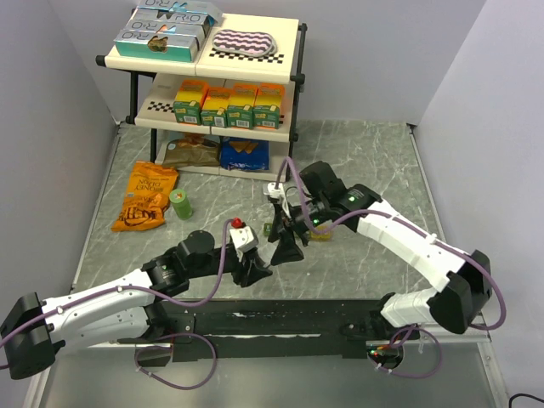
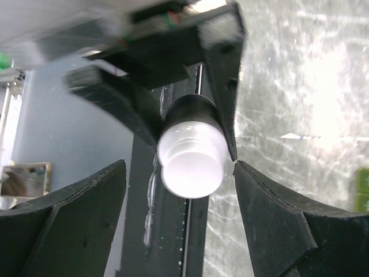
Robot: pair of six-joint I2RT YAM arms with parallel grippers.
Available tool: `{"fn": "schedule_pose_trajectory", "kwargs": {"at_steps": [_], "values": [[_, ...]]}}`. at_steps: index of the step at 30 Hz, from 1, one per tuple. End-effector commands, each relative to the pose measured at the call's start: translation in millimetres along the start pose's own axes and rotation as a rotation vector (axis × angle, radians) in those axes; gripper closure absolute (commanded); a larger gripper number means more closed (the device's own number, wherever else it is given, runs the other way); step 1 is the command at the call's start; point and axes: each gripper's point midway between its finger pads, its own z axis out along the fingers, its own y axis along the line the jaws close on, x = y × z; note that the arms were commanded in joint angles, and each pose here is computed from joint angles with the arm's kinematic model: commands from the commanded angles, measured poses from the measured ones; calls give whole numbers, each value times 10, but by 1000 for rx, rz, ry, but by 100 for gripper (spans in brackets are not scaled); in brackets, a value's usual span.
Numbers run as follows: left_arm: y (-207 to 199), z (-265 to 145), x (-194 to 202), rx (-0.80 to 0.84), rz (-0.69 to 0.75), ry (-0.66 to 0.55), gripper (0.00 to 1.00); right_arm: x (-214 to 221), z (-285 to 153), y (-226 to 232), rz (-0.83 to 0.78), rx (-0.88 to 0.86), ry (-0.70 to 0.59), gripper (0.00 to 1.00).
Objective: Sort the pills into containers
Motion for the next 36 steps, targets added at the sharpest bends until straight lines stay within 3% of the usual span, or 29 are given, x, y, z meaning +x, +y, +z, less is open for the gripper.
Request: {"fn": "schedule_pose_trajectory", "kwargs": {"at_steps": [1, 3, 5, 8, 9, 12, 14, 17, 18, 21, 32, 36], "values": [[52, 15, -317, -38, 1, -109, 99, -101, 72, -67, 77, 12, -9, 19], [62, 26, -329, -44, 0, -111, 99, -97, 101, -69, 84, 9, 2, 20], [82, 32, -330, -55, -1, -110, 99, -114, 110, -81, 76, 11, 4, 28], [81, 37, -313, -51, -2, -102, 99, -131, 106, -52, 68, -9, 14, 53], [75, 40, -300, -46, 2, -98, 99, -133, 110, -46, 52, -18, 17, 67], [-14, 55, -240, 12, 24, -76, 99, -148, 99, 4, -6, -57, 23, 85], [-112, 57, -203, 75, 36, -62, 99, -128, 80, 142, -71, -120, 39, 87], [-231, 46, -197, 149, 66, -56, 99, 26, 67, 305, -371, -194, 45, 88], [-306, 30, -196, 194, 81, -54, 99, 53, 80, 273, -549, -190, 39, 88], [-383, 6, -201, 241, 102, -47, 99, 134, 71, 283, -750, -191, 40, 86], [-394, 11, -176, 252, 104, -32, 99, -123, -132, 235, -770, -156, -28, 85], [-362, -2, -211, 229, 108, -46, 99, -83, -110, 283, -693, -178, -48, 78]]}}
